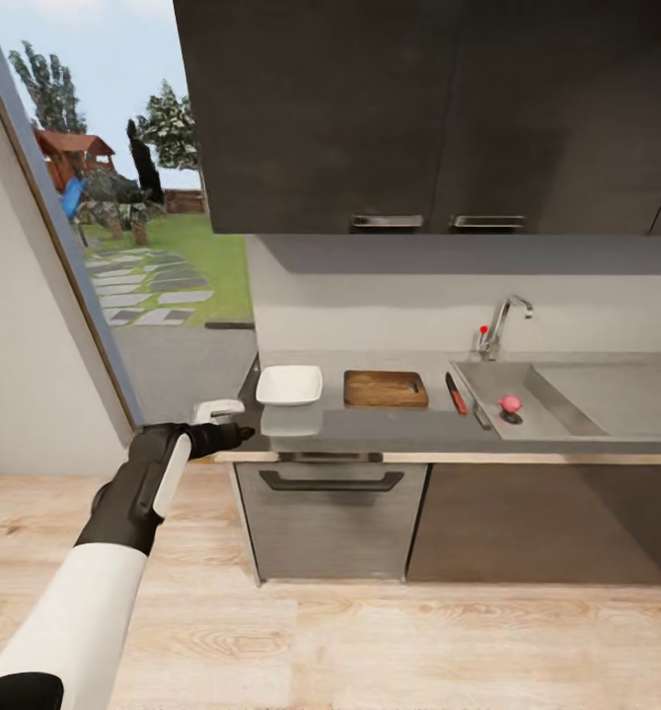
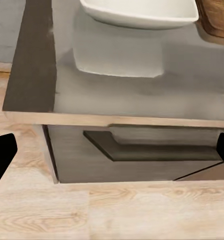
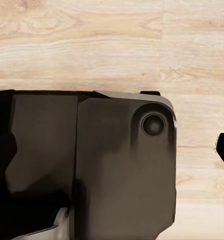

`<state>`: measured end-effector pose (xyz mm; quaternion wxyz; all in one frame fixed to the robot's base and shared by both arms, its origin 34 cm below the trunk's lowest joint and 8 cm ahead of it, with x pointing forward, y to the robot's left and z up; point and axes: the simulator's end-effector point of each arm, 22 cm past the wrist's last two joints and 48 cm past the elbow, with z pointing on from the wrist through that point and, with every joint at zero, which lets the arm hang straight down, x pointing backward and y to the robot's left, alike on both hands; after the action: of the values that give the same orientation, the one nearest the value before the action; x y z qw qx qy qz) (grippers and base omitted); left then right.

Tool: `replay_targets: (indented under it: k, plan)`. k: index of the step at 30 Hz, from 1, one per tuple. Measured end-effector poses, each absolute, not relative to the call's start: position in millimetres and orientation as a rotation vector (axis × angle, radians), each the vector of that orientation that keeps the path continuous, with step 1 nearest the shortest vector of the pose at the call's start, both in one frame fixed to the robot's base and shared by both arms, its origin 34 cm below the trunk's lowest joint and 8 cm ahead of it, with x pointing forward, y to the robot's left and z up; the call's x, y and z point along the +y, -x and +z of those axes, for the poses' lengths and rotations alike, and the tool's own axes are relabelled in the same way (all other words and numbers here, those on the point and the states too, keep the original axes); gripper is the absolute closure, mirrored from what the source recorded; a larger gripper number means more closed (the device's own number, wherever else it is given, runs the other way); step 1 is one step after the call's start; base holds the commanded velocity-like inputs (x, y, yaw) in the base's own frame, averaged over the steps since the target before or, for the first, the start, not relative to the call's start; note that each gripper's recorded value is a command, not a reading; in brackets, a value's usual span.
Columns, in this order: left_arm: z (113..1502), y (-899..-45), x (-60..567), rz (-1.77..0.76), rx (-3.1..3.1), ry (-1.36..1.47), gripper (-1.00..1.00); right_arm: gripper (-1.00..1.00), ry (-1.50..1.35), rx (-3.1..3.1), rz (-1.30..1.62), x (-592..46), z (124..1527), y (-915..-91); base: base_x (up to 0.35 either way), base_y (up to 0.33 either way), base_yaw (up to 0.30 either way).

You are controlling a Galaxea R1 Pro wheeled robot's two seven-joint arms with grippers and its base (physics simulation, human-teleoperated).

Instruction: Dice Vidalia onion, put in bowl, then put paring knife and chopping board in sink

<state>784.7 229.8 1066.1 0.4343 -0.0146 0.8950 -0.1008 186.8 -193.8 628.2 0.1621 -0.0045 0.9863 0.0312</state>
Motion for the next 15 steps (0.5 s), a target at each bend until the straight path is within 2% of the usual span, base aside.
replay_targets:
  k: [15]
  plan:
    - [1098,-788,208,-0.233,2.155,-0.055,-1.00,-1.00,0.012,2.814,0.087,-194,628,-187,0.185,-0.252,0.000]
